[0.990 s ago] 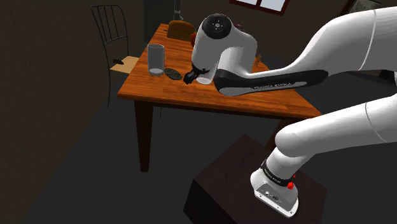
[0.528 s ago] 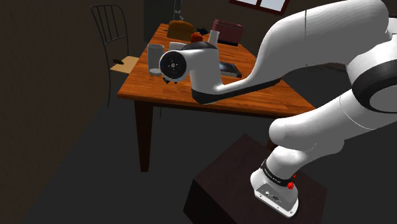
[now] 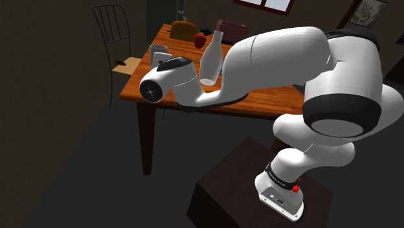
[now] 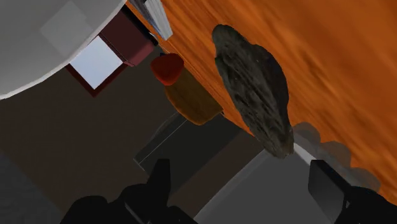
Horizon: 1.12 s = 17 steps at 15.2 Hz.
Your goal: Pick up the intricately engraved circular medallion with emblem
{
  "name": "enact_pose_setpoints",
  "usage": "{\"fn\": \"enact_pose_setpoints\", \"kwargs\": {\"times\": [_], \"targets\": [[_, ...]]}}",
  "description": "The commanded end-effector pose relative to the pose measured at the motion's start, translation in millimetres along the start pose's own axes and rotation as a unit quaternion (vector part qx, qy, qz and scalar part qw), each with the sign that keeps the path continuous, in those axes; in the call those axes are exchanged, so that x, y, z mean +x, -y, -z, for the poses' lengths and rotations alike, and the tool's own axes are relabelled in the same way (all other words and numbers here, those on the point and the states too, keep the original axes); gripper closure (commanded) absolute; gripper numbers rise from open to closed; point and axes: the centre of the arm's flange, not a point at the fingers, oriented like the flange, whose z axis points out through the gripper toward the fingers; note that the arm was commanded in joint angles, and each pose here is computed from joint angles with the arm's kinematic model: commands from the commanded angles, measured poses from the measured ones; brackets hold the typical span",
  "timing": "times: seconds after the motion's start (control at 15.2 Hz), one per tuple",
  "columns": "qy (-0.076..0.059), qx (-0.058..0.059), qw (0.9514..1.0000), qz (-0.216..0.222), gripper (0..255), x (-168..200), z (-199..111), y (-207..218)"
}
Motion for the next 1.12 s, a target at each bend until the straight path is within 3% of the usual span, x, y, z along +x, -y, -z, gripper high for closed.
{"fn": "enact_pose_setpoints", "kwargs": {"times": [0.0,0.33,0.4,1.06], "targets": [[-0.001,-0.001,1.0,0.0,0,-8.4,-4.5,9.1],[-0.001,-0.001,1.0,0.0,0,-20.9,-7.5,23.0],[-0.001,-0.001,1.0,0.0,255,-24.5,-9.0,20.2],[-0.001,-0.001,1.0,0.0,255,-17.4,-6.7,19.1]]}}
